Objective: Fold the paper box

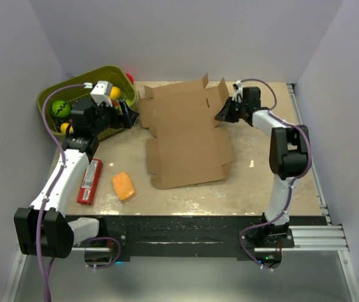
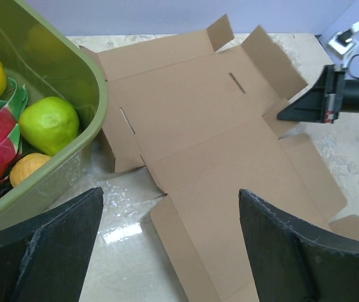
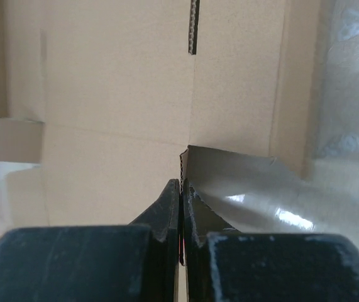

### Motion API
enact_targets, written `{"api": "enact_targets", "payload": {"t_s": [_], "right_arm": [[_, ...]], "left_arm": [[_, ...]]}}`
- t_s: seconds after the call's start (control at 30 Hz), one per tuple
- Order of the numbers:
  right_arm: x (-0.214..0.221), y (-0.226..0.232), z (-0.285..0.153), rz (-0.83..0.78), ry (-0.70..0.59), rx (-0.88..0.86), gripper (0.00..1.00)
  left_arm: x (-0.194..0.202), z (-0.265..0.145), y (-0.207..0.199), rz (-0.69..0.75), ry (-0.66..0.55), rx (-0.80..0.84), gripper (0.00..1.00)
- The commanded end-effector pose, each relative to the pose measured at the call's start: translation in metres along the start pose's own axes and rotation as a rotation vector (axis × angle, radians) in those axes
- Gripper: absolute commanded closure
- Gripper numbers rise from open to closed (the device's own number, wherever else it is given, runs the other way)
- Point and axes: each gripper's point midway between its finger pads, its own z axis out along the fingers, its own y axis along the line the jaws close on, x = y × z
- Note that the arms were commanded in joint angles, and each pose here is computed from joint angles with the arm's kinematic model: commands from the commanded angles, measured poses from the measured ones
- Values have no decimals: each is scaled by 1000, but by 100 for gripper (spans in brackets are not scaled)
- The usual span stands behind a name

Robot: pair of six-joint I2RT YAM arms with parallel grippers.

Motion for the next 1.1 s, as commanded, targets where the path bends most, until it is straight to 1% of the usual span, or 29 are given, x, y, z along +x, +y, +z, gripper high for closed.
{"api": "enact_targets", "payload": {"t_s": [0.0,0.1,0.2,0.23,0.33,0.4,0.43,0.47,0.5,0.57,0.67,0.77,0.8,0.87,0.93,1.07], "right_arm": [[-64,52,-60,-69,-252,-53,100],[-59,59,-79,-66,-260,-38,100],[-38,72,-102,-71,-249,-27,100],[-22,78,-111,-79,-241,-21,100],[6,92,-133,-114,-231,-9,100],[19,94,-143,-130,-225,14,100],[32,90,-146,-129,-202,41,100],[30,96,-159,-141,-225,37,100],[38,95,-164,-137,-210,46,100],[37,98,-179,-152,-227,49,100],[46,101,-193,-175,-193,58,100],[50,112,-216,-204,-201,28,100],[44,121,-231,-220,-237,11,100],[45,126,-244,-229,-246,11,100],[37,138,-264,-245,-293,-7,100],[31,167,-290,-296,-353,-113,100]], "left_arm": [[-9,1,-10,27,-30,39,8],[-10,0,-16,39,-33,54,8],[-14,-2,-16,50,-46,40,7],[-14,-3,-16,52,-48,34,6],[-15,-4,-20,52,-49,43,5],[-14,-2,-22,43,-45,55,5],[-12,-1,-25,40,-39,69,5],[-11,0,-25,38,-34,75,4],[-9,1,-27,34,-27,81,5],[-6,3,-28,32,-18,88,4],[0,6,-33,35,-1,102,5],[12,8,-42,35,31,148,5],[9,10,-46,43,14,169,5],[13,11,-51,30,16,202,5],[16,12,-56,19,24,239,5],[11,11,-68,10,17,304,5]]}}
